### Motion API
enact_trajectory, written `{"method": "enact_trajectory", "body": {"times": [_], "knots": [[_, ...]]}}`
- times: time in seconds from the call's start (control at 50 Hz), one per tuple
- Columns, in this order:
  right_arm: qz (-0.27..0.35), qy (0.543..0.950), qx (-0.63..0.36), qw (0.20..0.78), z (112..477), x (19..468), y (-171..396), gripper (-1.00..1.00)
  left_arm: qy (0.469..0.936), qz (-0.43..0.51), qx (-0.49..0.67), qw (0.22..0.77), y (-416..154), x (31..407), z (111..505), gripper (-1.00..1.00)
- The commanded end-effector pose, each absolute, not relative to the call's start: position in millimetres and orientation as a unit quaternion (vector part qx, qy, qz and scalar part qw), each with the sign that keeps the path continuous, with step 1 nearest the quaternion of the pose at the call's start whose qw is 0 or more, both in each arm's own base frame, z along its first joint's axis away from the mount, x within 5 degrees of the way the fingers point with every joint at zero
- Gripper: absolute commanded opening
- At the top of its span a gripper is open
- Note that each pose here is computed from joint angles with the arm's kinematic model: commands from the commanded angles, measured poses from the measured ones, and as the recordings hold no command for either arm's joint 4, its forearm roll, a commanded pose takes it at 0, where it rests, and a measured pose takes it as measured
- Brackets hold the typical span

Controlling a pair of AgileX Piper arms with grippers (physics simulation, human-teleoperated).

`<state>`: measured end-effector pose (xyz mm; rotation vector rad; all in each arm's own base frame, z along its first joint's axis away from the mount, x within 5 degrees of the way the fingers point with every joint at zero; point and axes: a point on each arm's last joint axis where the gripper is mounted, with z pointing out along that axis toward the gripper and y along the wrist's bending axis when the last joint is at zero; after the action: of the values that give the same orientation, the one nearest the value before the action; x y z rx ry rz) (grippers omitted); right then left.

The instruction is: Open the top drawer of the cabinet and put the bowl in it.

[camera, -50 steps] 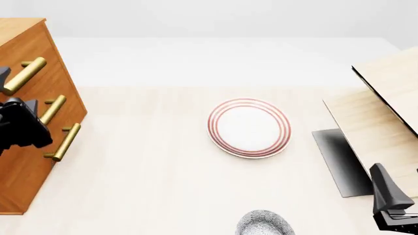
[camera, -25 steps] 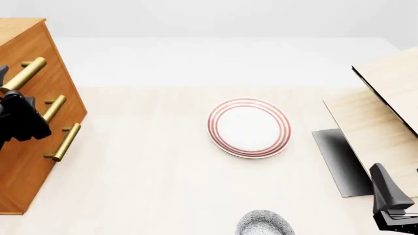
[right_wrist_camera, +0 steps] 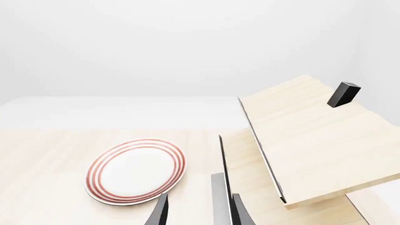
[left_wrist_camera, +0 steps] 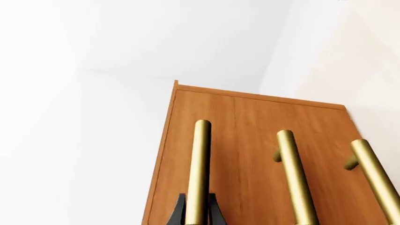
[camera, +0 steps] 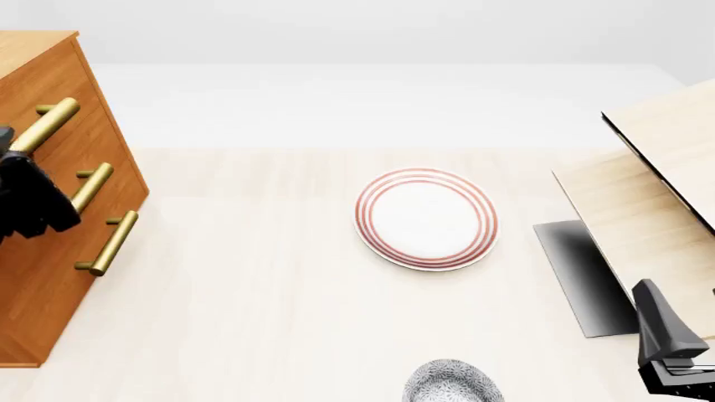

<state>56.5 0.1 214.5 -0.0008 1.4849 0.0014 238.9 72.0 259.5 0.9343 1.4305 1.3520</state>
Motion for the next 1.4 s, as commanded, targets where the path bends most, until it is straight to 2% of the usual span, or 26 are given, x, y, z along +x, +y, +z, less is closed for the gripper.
{"method": "enact_trajectory", "body": {"times": [0.02,0.58,0.94,1.4], "knots": [[0.000,0.676,0.000,0.737,214,57,0,1.00,0.594,0.546,0.381,0.451,74,232,249,-1.00],[0.001,0.676,0.000,0.737,214,57,0,1.00,0.560,0.545,0.408,0.472,47,204,261,-1.00],[0.000,0.676,0.000,0.737,214,56,0,1.00,0.541,0.527,0.427,0.498,33,227,262,-1.00],[0.000,0.676,0.000,0.737,214,57,0,1.00,0.526,0.501,0.451,0.518,14,240,260,-1.00]]}}
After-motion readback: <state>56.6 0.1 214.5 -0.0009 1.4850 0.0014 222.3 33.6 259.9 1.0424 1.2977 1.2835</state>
